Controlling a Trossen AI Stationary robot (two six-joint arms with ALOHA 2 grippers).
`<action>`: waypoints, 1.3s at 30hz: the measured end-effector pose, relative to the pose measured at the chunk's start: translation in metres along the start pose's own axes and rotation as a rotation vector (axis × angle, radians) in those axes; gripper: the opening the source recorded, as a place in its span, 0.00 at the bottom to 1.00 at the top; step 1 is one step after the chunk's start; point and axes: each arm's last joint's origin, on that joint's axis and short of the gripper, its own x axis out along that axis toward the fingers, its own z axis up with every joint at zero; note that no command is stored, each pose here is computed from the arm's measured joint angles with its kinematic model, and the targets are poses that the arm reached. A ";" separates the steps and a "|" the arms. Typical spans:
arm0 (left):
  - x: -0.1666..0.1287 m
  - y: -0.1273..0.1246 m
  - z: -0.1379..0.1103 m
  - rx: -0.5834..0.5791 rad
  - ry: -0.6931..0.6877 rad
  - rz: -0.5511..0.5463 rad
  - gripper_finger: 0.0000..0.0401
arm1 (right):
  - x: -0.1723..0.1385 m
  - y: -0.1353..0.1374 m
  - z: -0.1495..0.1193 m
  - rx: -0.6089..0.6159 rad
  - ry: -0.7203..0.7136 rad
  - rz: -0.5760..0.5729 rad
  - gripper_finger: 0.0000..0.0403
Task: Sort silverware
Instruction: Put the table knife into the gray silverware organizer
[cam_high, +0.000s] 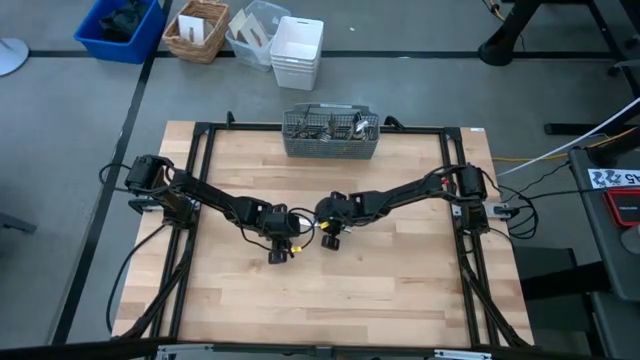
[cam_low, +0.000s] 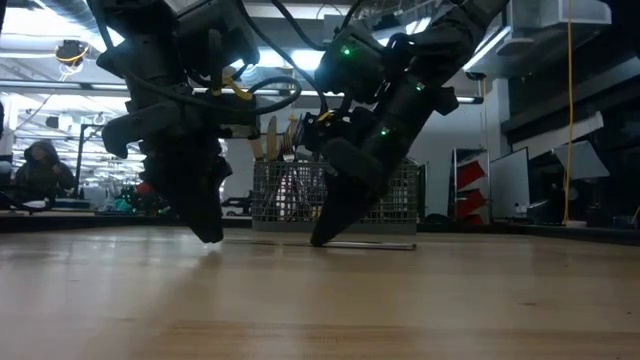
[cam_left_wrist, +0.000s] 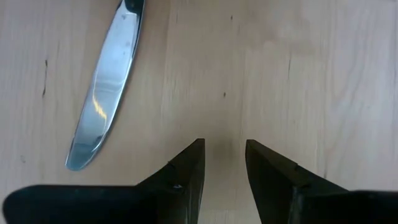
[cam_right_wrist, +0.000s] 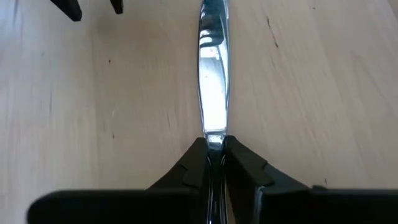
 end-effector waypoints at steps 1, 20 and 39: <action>0.000 0.000 0.000 0.000 0.000 0.000 0.27 | 0.000 0.000 0.001 0.000 0.001 0.001 0.11; -0.057 -0.008 -0.026 -0.068 -0.105 -0.032 0.27 | -0.001 0.001 0.003 0.000 -0.001 0.008 0.12; -0.080 -0.004 -0.056 -0.241 -0.223 0.000 0.27 | -0.011 0.007 0.029 -0.054 -0.018 0.011 0.12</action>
